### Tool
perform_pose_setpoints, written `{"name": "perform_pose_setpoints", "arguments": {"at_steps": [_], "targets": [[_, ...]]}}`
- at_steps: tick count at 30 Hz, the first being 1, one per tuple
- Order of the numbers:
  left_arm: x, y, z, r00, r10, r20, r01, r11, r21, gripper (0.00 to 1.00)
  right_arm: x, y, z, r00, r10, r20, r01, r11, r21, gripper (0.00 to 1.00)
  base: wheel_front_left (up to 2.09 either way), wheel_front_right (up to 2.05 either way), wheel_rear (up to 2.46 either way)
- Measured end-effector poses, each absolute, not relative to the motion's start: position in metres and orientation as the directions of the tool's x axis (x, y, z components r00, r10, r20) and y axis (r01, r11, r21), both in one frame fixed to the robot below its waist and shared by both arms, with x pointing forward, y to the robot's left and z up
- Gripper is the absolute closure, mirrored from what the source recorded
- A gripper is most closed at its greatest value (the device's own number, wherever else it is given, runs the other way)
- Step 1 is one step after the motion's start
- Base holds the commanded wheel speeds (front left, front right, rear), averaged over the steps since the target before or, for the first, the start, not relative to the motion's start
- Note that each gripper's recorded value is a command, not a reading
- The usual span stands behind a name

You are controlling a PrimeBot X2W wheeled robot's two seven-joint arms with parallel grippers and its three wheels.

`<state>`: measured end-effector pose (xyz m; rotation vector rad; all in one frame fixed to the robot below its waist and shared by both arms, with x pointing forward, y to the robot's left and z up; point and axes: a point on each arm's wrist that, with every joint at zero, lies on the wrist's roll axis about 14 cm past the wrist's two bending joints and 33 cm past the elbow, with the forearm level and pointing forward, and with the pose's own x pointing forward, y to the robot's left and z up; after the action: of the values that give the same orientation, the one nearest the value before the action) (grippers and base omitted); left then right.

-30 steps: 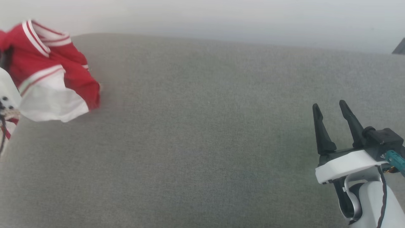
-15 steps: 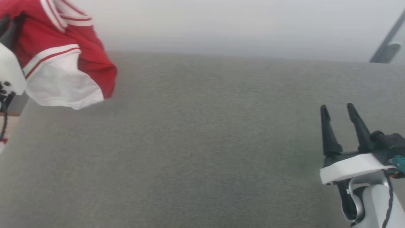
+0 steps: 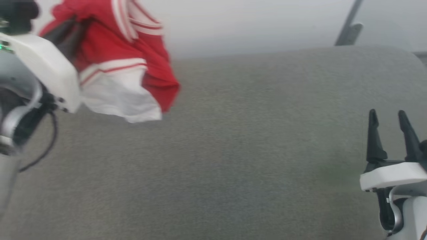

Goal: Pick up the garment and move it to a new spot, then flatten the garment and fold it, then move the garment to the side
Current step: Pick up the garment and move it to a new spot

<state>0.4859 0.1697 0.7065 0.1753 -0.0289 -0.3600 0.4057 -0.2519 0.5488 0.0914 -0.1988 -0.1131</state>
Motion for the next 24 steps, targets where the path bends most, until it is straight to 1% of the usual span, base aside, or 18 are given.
{"name": "perform_pose_setpoints", "arguments": {"at_steps": [6, 13, 18, 24], "targets": [[0.486, 0.104, 0.68, 0.863, -0.5, -0.071, 0.505, 0.853, 0.134, 1.0, 0.389, -0.281, 0.54, 0.962, -0.213, 0.17, 0.199, 0.975, 0.096, 0.0, 0.0, 0.0, 0.0], [0.469, 0.06, 0.598, 0.761, -0.583, -0.285, 0.612, 0.79, 0.018, 1.0, 0.383, -0.287, 0.525, 0.96, -0.245, 0.131, 0.233, 0.967, 0.105, 0.0, 0.0, 0.0, 0.0], [0.451, 0.053, 0.526, 0.667, -0.576, -0.473, 0.622, 0.78, -0.072, 1.0, 0.383, -0.286, 0.515, 0.963, -0.249, 0.104, 0.238, 0.965, 0.109, 0.0, 0.0, 0.0, 0.0], [0.432, 0.061, 0.454, 0.559, -0.532, -0.636, 0.587, 0.796, -0.149, 1.0, 0.388, -0.284, 0.507, 0.965, -0.249, 0.084, 0.239, 0.964, 0.115, 0.0, 0.0, 0.0, 0.0]]}}
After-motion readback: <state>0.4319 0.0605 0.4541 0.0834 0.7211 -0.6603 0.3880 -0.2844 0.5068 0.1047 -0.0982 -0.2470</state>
